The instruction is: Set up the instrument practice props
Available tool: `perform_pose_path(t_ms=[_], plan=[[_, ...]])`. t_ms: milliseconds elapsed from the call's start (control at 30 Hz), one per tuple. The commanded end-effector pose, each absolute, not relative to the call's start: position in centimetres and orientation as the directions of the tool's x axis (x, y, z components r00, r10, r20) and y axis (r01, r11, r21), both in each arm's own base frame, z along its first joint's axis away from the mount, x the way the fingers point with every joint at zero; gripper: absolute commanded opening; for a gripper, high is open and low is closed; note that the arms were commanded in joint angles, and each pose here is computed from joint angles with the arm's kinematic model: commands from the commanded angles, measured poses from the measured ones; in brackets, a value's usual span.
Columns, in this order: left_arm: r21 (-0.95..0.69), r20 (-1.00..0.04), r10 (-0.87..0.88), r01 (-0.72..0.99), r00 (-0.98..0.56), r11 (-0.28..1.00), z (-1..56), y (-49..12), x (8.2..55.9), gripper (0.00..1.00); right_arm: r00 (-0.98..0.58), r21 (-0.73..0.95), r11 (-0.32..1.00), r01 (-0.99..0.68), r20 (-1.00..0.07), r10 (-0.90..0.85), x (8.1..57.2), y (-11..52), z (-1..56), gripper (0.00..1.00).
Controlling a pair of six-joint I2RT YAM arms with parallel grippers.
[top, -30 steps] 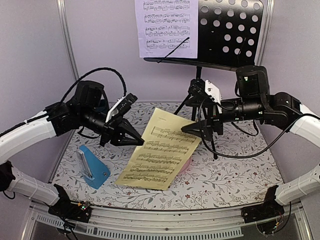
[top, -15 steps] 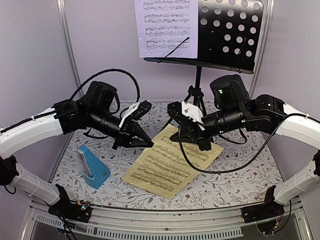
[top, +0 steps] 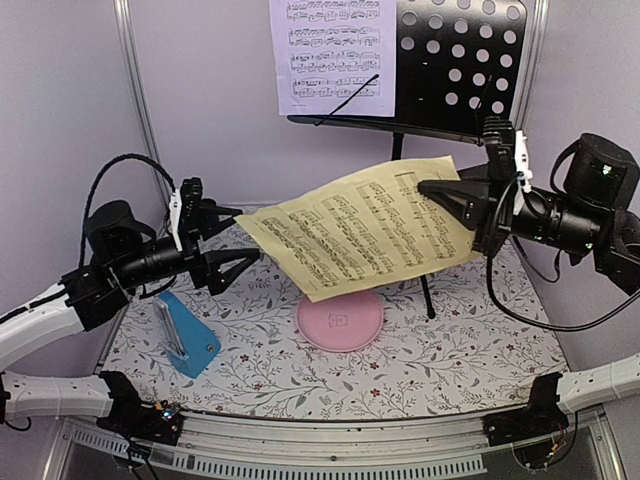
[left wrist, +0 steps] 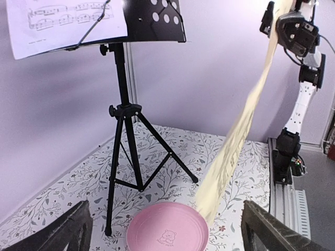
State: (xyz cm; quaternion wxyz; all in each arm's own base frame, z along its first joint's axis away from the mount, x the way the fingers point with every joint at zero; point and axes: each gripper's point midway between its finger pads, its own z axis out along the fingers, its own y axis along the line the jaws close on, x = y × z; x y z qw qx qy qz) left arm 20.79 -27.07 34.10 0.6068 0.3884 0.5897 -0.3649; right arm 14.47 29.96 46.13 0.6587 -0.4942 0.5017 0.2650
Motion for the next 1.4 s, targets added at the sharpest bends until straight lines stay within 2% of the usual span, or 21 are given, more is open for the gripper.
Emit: perform_pose_path(t_ms=[0, 267, 500, 567, 767, 933, 1233, 1367], plan=[[0.021, -0.971, -0.209, 0.908, 0.119, 0.418, 36.6, -26.3, 20.2, 0.99, 0.420, -0.379, 0.467, -0.799, -0.907, -0.017, 14.4, 28.1, 49.6, 0.00], [-0.004, -0.937, -0.343, 0.977, 0.072, 0.214, 36.5, -28.6, 18.3, 0.99, 0.440, -0.351, 0.468, -0.811, -0.894, 0.090, 13.0, 26.8, 51.6, 0.00], [0.070, -0.914, -0.394, 0.995, 0.094, 0.073, 37.0, -31.5, 16.3, 0.85, 0.406, -0.309, 0.479, -0.822, -0.907, 0.113, 13.7, 27.4, 50.9, 0.00], [0.058, -0.916, -0.391, 0.993, 0.093, 0.100, 36.7, -31.6, 16.7, 0.86, 0.400, -0.294, 0.514, -0.806, -0.911, 0.106, 14.3, 27.2, 51.0, 0.00], [0.036, -0.944, -0.299, 0.940, 0.143, 0.338, 31.7, -31.0, 18.7, 0.96, 0.422, -0.258, 0.649, -0.715, -0.900, 0.106, 16.4, 25.5, 52.5, 0.00], [0.040, -0.946, -0.273, 0.899, 0.174, 0.435, 29.2, -32.7, 18.0, 0.99, 0.433, -0.235, 0.712, -0.662, -0.895, 0.106, 17.7, 25.1, 53.2, 0.00], [0.108, -0.888, -0.353, 0.878, 0.296, 0.467, 30.3, -39.2, 15.7, 0.99, 0.435, -0.208, 0.735, -0.646, -0.891, 0.131, 18.4, 25.4, 54.1, 0.00], [0.088, -0.863, -0.378, 0.836, 0.335, 0.541, 30.8, -39.8, 16.5, 0.99, 0.433, -0.199, 0.731, -0.653, -0.890, 0.145, 18.3, 25.4, 54.3, 0.00]])
